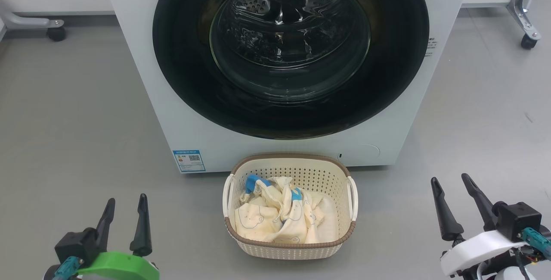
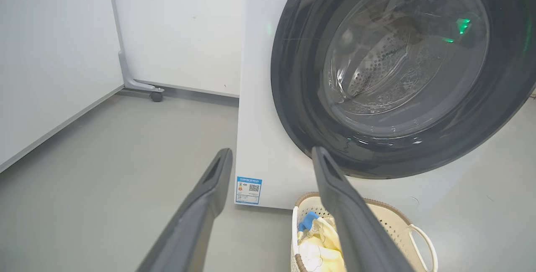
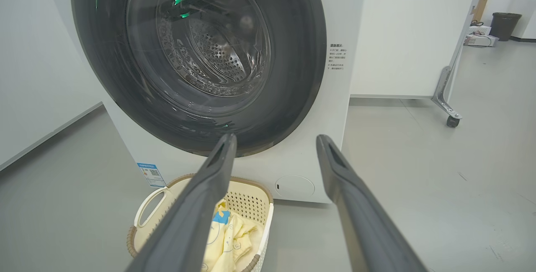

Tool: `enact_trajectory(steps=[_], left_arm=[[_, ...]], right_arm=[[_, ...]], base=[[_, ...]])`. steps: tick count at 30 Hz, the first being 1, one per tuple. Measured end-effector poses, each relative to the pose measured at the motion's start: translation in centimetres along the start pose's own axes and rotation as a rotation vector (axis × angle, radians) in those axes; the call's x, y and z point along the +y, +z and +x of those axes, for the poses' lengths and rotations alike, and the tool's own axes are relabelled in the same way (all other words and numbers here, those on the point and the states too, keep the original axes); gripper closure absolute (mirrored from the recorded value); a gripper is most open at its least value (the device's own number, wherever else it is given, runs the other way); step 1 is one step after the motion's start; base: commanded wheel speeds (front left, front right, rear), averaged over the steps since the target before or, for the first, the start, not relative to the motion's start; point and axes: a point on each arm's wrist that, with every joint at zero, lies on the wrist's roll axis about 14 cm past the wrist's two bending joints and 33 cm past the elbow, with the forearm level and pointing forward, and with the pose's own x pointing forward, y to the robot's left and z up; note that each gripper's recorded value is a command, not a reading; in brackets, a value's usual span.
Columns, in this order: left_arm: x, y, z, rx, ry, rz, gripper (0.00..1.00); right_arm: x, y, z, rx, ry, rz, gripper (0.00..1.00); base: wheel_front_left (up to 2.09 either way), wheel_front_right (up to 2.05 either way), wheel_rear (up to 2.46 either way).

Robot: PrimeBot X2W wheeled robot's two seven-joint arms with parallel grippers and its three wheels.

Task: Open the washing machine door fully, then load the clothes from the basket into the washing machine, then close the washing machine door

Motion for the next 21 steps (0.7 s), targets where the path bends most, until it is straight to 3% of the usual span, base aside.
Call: enact_trajectory(steps=[21], left_arm=[[0.05,0.33,0.23,-0.01,0.0,0.027,0.0]], right_arm=[[0.06,-0.17,-0.02,0.004,-0.003,0.007,0.0]], base=[[0.0,0.0,0.0]])
